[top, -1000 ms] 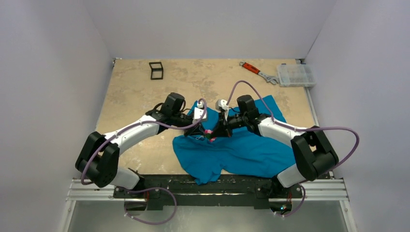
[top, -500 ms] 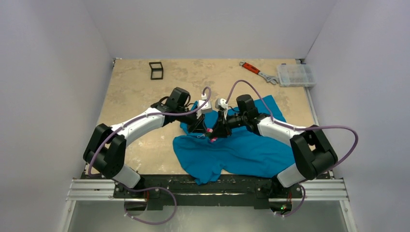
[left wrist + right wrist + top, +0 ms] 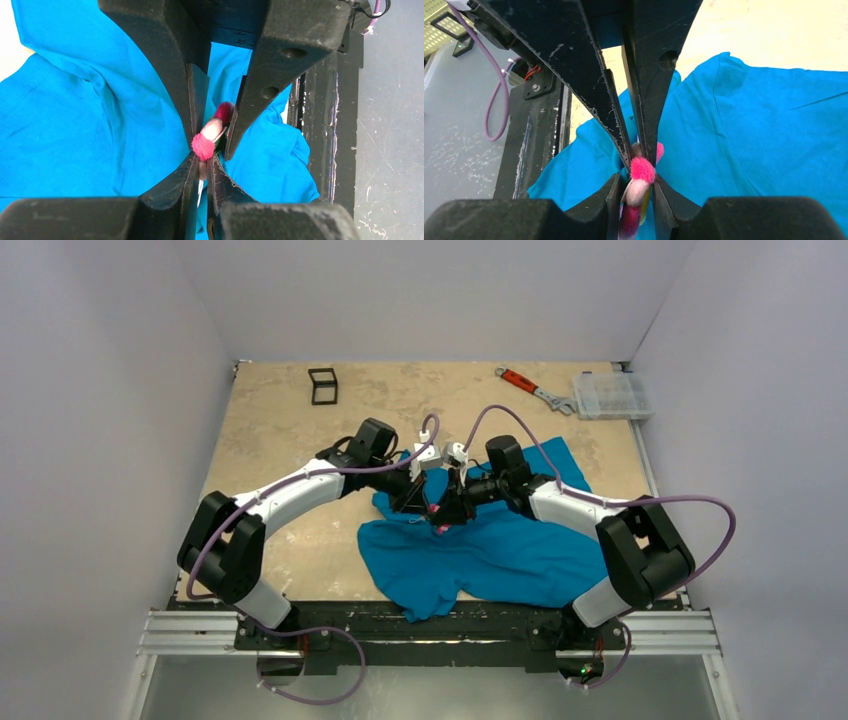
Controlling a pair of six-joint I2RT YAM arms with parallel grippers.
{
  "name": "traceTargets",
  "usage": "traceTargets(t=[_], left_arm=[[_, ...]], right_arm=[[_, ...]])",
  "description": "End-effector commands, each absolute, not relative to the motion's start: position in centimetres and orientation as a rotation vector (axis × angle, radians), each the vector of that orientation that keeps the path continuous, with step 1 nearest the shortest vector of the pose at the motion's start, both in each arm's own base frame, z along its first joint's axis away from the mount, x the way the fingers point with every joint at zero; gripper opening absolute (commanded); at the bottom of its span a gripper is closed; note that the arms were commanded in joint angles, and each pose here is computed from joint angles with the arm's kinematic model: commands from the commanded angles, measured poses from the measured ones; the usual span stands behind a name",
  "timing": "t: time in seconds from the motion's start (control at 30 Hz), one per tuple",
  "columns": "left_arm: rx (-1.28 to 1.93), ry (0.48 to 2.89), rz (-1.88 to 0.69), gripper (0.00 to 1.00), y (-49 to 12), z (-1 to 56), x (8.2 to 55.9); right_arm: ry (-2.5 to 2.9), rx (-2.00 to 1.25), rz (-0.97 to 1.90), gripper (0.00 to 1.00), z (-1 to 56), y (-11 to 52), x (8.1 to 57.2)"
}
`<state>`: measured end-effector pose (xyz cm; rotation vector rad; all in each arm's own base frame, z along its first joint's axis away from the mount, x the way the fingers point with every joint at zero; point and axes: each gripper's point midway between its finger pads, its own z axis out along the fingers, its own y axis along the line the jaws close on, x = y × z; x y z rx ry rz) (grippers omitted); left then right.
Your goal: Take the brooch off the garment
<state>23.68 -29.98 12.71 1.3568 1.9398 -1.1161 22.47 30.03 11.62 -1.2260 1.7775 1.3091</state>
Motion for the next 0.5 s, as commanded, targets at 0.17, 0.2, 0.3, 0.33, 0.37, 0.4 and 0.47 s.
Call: traceTargets(t=[0.17,0.2,0.3,0.33,0.37,0.4,0.47], left_arm=[[1.375,1.858,-1.088,0.00,-30.54,14.25,24.32],[1.373,1.855,-1.088,0.00,-30.55,14.34,24.32],[1.375,1.855,-1.083,0.00,-30.38,14.30,24.23],[1.378,1.857,-1.082,0.00,-30.28,14.23,24.16],[1.383,1.857,-1.077,0.00,-30.16,14.15,24.08],[1.386,1.857,-1.073,0.00,-30.06,14.09,24.03],[1.390,1.851,-1.073,0.00,-30.00,14.05,23.94]], right_arm=[[1.714,-1.249,1.334,0.15,13.29,30.66,22.45],[1.714,-1.250,1.335,0.13,13.30,30.68,22.41],[1.716,-1.259,1.337,0.21,13.31,30.57,22.22],[1.721,-1.260,1.335,0.27,13.29,30.48,22.18],[1.729,-1.261,1.332,0.29,13.18,30.36,22.17],[1.735,-1.265,1.329,0.29,13.07,30.25,22.15],[1.742,-1.266,1.322,0.22,12.88,30.08,22.23]])
